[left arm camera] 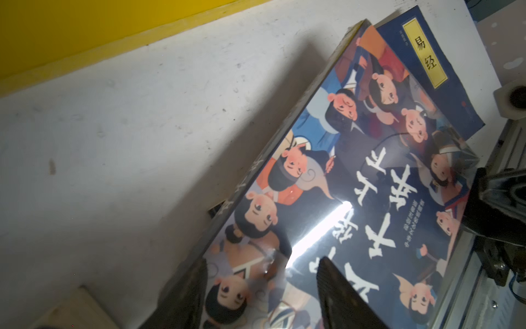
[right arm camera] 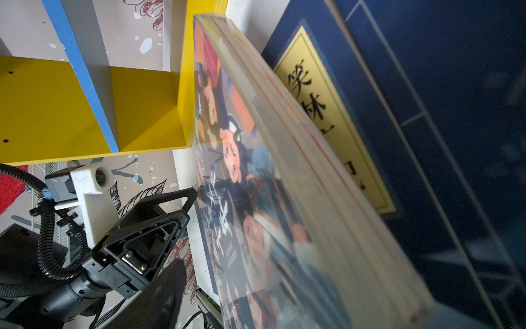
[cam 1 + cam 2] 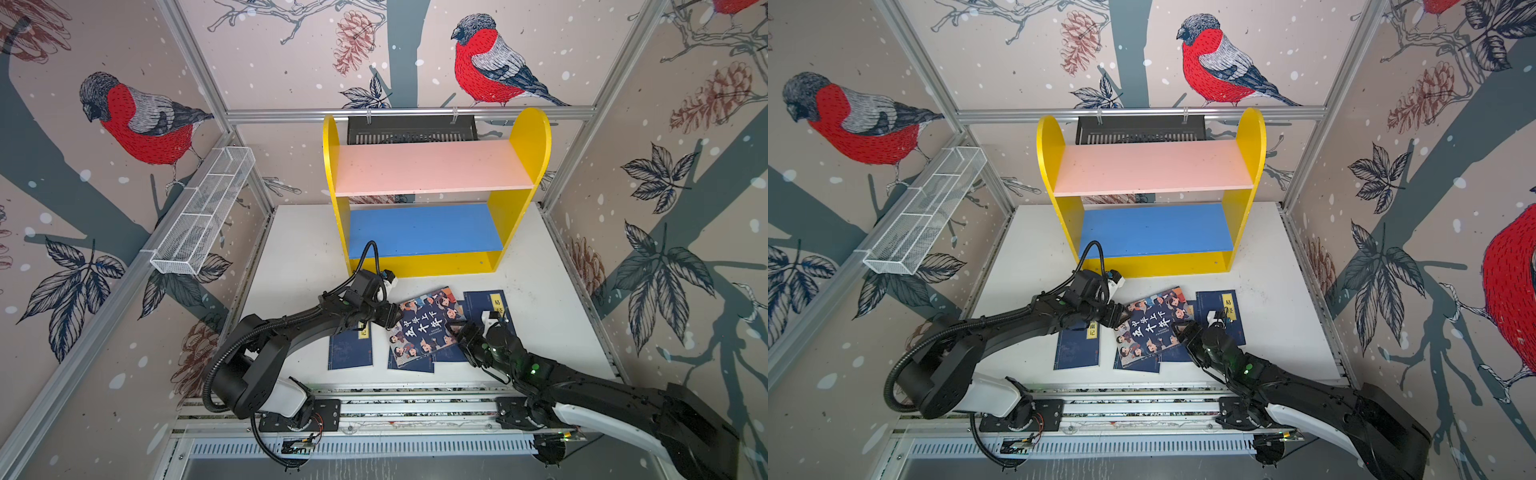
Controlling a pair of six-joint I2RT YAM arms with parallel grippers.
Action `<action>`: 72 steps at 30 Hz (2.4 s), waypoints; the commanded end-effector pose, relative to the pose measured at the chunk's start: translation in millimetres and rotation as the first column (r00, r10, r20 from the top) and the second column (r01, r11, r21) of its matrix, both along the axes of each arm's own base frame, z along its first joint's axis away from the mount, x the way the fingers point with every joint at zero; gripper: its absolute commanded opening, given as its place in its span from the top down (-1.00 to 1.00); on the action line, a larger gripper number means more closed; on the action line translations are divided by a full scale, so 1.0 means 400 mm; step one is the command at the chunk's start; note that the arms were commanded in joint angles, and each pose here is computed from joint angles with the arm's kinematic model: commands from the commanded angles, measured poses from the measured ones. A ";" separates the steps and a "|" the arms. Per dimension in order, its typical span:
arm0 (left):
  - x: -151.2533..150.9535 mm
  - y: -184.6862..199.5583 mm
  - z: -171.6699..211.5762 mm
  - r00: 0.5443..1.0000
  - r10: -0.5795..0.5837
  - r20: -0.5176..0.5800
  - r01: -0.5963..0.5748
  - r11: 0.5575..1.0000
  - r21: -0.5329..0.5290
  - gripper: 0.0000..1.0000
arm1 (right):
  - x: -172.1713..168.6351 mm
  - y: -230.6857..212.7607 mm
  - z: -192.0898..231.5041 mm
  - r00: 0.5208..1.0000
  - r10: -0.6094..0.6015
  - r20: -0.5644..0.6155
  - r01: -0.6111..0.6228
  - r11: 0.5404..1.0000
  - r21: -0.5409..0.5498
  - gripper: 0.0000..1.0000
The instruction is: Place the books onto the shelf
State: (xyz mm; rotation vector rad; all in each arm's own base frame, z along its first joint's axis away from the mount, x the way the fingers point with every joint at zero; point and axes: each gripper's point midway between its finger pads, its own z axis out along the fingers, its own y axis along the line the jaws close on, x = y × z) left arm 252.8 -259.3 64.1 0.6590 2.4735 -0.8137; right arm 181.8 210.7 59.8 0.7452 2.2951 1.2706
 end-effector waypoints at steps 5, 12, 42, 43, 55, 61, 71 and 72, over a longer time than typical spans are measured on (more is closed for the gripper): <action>-0.064 -0.046 -0.011 0.990 -0.105 -0.090 0.100 0.993 -0.060 -0.24 | 0.001 0.031 -0.002 0.999 0.053 -0.011 -0.054 0.998 -0.017 -0.69; -0.087 -0.057 -0.027 0.981 -0.132 -0.145 0.120 0.989 -0.090 -0.23 | 0.007 0.055 0.000 0.996 0.087 0.006 -0.087 0.996 -0.007 -0.61; -0.130 -0.094 0.159 0.953 -0.293 -0.080 0.272 0.940 -0.206 -0.39 | 0.022 0.048 0.063 0.987 0.070 0.141 -0.077 0.996 0.042 0.74; -0.132 -0.093 0.174 0.952 -0.300 -0.067 0.281 0.938 -0.205 -0.40 | 0.023 0.048 0.069 0.986 0.071 0.150 -0.079 0.996 0.043 0.77; -0.060 0.015 0.306 0.993 -0.107 -0.044 0.092 0.959 -0.269 -0.47 | 0.028 0.071 0.177 0.969 0.101 0.226 -0.124 0.988 0.087 0.92; -0.047 0.052 0.308 0.998 -0.040 -0.044 0.025 0.956 -0.293 -0.51 | 0.034 0.089 0.243 0.956 0.125 0.264 -0.156 0.982 0.102 0.93; 0.046 0.153 0.338 0.986 0.163 -0.040 -0.166 0.925 -0.343 -0.57 | 0.036 0.104 0.337 0.933 0.156 0.324 -0.202 0.973 0.112 0.94; 0.043 0.158 0.340 0.985 0.165 -0.049 -0.172 0.919 -0.355 -0.57 | 0.034 0.105 0.343 0.931 0.161 0.328 -0.208 0.971 0.116 0.94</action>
